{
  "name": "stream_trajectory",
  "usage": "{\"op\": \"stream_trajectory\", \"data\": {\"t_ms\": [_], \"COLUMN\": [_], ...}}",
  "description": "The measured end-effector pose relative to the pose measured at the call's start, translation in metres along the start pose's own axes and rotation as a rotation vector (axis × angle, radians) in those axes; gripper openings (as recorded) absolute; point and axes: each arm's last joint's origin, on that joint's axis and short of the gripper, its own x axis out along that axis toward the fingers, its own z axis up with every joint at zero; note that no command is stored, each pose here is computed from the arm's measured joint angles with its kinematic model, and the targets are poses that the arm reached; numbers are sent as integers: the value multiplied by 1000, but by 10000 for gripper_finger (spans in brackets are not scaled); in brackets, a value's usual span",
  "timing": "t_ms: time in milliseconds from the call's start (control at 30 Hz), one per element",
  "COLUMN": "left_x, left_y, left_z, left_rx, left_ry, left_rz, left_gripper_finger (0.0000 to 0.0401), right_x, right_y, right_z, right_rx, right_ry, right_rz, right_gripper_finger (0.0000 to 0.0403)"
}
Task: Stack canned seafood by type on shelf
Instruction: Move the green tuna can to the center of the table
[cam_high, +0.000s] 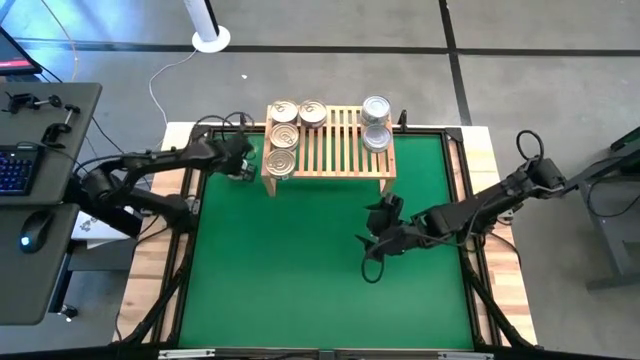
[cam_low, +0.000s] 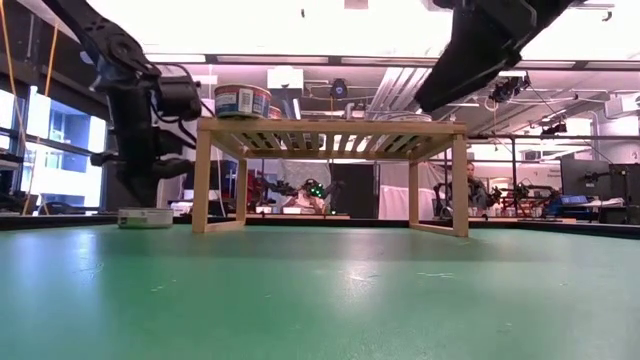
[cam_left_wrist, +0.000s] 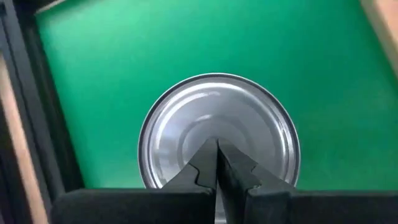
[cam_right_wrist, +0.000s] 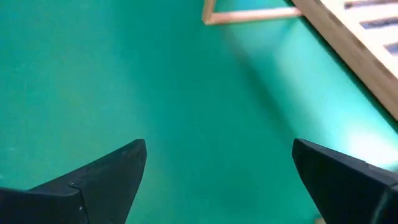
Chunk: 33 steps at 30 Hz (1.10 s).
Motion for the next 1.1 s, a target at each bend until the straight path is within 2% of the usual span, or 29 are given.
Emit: {"op": "stream_trajectory", "data": {"t_ms": [200,367,733,967,1100], "left_x": [-16,-37,-72,-89,-79], "left_y": [-27,-51,-93,-126,-156], "left_z": [-34,-64,-136,-175,-189], "left_rx": [31,58,80,40,9], "left_ry": [-6,7,-30,-160,-243], "left_rz": [-57,-189,-423,-689,-795], "left_gripper_finger": [0,0,0,0,0], "right_x": [-11,-25,-55,-34,-13], "right_y": [8,20,52,83,107], "right_z": [-14,-26,-45,-59,-71], "right_rx": [49,87,173,122,96], "right_ry": [43,65,-70,-72,-79], "right_rz": [-45,-18,14,46,84], "right_gripper_finger": [399,399,399,399,399]}}
